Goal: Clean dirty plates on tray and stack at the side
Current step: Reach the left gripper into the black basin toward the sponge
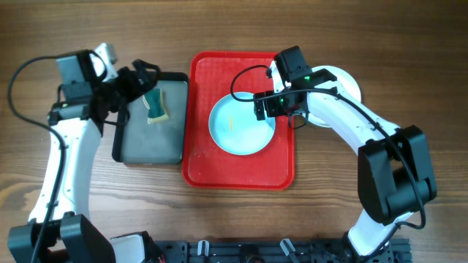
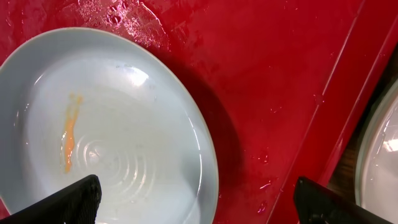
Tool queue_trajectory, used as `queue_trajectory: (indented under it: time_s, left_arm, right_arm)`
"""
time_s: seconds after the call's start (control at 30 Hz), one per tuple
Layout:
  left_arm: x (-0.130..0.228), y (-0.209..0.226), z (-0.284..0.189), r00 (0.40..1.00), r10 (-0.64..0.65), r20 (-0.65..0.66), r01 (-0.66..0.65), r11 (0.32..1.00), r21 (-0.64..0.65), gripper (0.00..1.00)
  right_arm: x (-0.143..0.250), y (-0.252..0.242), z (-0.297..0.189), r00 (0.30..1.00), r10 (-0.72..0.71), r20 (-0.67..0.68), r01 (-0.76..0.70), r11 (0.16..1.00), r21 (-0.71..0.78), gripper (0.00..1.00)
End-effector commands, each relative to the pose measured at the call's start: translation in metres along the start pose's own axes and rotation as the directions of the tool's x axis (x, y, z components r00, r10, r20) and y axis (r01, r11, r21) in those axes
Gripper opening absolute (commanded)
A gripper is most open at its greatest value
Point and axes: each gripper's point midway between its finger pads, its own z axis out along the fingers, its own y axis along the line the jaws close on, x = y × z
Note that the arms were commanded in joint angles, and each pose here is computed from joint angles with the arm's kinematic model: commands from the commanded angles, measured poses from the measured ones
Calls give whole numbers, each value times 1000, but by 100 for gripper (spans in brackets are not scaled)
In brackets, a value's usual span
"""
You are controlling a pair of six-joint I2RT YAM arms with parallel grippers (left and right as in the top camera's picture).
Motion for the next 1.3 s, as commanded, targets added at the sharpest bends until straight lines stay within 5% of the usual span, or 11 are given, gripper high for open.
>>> queue_trajectory:
  time_s: [0.0, 0.2, 0.43, 0.67, 0.73, 0.93, 1.27]
  left_arm:
    - [21, -36, 10, 997, 28, -66, -23, 996, 85, 100]
    - [21, -56, 9, 999, -10, -51, 10, 1000, -15, 100]
    - [-16, -56, -39, 996, 10, -84, -35, 953, -301, 100]
    - [-26, -55, -20, 993, 44, -109, -76, 949, -306, 100]
    - [-23, -52, -14, 991, 43, -125, -81, 945, -316, 91]
    - [2, 6, 10, 980, 11, -197, -112, 852, -512, 69]
    - [37, 73, 53, 950, -64, -306, -155, 753, -640, 75]
  right_arm:
    - [-13, 6, -14, 999, -11, 48, 12, 1000, -25, 100]
    - [-19, 7, -14, 997, -14, 72, 16, 999, -29, 100]
    - [-19, 7, -14, 997, -14, 71, 16, 999, -29, 100]
    - [-19, 7, -14, 997, -14, 71, 16, 999, -29, 100]
    - [-19, 7, -14, 997, -14, 71, 16, 999, -29, 100]
    - [-19, 7, -14, 997, -14, 71, 16, 999, -29, 100]
    - [-19, 7, -14, 997, -14, 71, 16, 999, -29, 100]
